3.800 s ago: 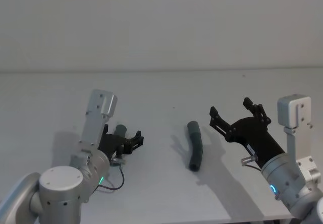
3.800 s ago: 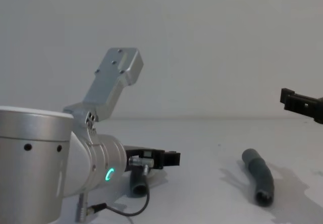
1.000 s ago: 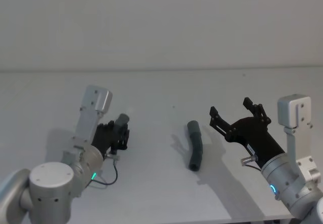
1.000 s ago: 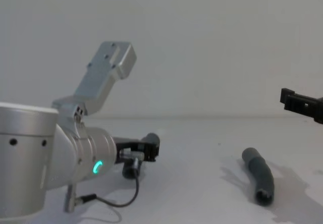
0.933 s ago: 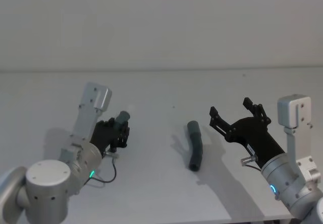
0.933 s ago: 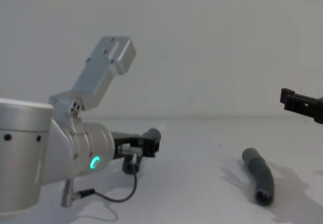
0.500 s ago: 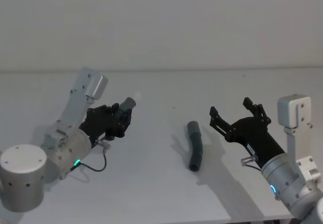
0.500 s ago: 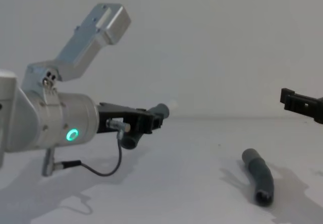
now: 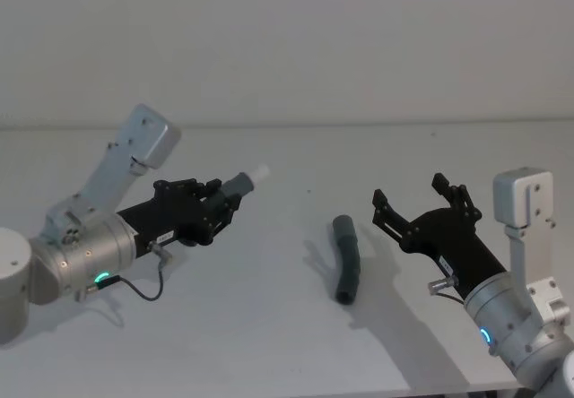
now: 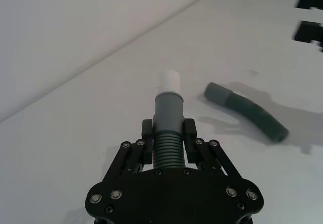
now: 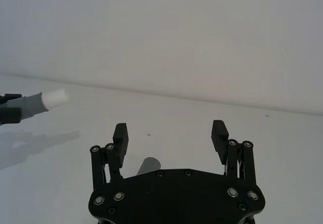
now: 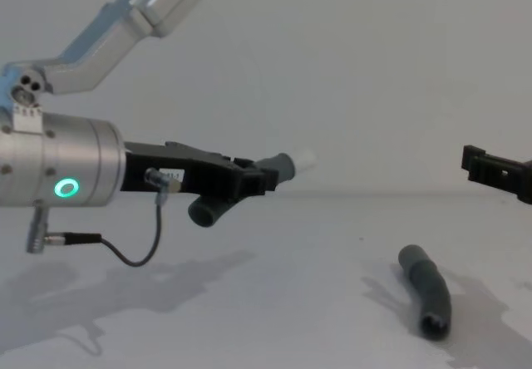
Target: Use both hands to pick up one end of the pipe from the table, align the ends, and insert them.
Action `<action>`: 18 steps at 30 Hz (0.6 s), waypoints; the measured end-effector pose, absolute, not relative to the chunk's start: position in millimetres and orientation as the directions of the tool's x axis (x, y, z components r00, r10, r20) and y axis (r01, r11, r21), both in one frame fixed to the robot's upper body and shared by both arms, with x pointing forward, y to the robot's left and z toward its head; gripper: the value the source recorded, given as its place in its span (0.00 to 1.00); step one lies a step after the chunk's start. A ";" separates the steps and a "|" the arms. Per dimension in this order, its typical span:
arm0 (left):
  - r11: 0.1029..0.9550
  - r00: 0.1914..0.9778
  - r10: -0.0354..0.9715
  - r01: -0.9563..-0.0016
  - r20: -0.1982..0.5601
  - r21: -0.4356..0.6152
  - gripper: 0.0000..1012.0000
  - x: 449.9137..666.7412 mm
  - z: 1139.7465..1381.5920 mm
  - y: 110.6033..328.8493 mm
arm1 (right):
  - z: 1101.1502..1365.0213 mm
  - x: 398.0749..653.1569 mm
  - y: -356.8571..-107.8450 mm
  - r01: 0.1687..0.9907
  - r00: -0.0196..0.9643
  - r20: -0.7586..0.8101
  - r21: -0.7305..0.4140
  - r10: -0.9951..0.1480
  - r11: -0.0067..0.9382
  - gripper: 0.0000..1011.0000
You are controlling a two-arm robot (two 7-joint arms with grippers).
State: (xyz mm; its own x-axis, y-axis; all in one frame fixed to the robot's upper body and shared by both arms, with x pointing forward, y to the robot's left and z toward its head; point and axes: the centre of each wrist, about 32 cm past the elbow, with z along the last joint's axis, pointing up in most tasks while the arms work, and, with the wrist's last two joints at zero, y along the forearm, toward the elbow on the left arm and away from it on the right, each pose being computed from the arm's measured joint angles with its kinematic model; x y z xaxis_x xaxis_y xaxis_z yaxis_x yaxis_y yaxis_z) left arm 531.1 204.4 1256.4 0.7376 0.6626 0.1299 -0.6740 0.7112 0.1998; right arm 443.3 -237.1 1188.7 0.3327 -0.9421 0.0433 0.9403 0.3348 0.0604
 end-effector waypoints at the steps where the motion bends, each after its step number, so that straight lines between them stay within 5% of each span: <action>1: 0.718 0.745 0.654 -0.666 0.133 0.202 0.32 531.8 1257.8 206.7 | 1188.7 443.3 -237.1 0.940 0.333 0.043 0.060 -0.942 0.335 0.99; 18: 0.866 0.906 0.404 -0.422 0.124 0.269 0.32 545.7 1278.1 246.3 | 1188.7 443.3 -237.1 0.940 0.333 0.043 0.060 -0.942 0.335 0.99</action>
